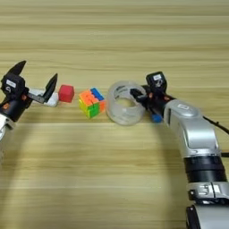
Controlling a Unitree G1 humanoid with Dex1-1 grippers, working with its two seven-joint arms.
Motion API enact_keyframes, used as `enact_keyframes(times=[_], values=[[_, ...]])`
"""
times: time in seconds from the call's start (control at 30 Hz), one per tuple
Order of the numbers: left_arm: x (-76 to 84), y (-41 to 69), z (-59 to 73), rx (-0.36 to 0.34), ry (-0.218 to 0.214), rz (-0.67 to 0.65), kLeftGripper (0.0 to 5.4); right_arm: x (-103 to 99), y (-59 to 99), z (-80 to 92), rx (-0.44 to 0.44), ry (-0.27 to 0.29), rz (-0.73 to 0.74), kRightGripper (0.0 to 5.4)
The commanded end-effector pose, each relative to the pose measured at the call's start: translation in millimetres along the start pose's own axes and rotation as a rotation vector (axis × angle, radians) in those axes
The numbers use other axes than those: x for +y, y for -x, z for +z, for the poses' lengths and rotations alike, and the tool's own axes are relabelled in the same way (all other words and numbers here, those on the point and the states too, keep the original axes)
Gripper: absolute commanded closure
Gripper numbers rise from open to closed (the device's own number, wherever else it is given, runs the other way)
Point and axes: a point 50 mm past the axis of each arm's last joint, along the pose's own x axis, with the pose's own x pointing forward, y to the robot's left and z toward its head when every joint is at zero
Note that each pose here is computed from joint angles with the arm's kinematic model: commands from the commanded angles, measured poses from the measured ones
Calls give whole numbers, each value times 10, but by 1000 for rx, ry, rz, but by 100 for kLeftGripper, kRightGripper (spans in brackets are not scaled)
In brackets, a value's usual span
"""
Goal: Move the objects on the table
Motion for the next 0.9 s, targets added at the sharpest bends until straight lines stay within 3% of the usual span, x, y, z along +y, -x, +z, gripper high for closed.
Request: enact_keyframes(times=[0.03, 0.63, 0.9], values=[[12, 8, -6, 3, 1, 0, 0, -119, 101, 215, -76, 10, -50, 387], [20, 9, -6, 4, 1, 1, 0, -593, 440, 443, -193, -38, -234, 387], [22, 11, -7, 4, 0, 1, 0, -883, 600, 456, -214, -68, -343, 387]])
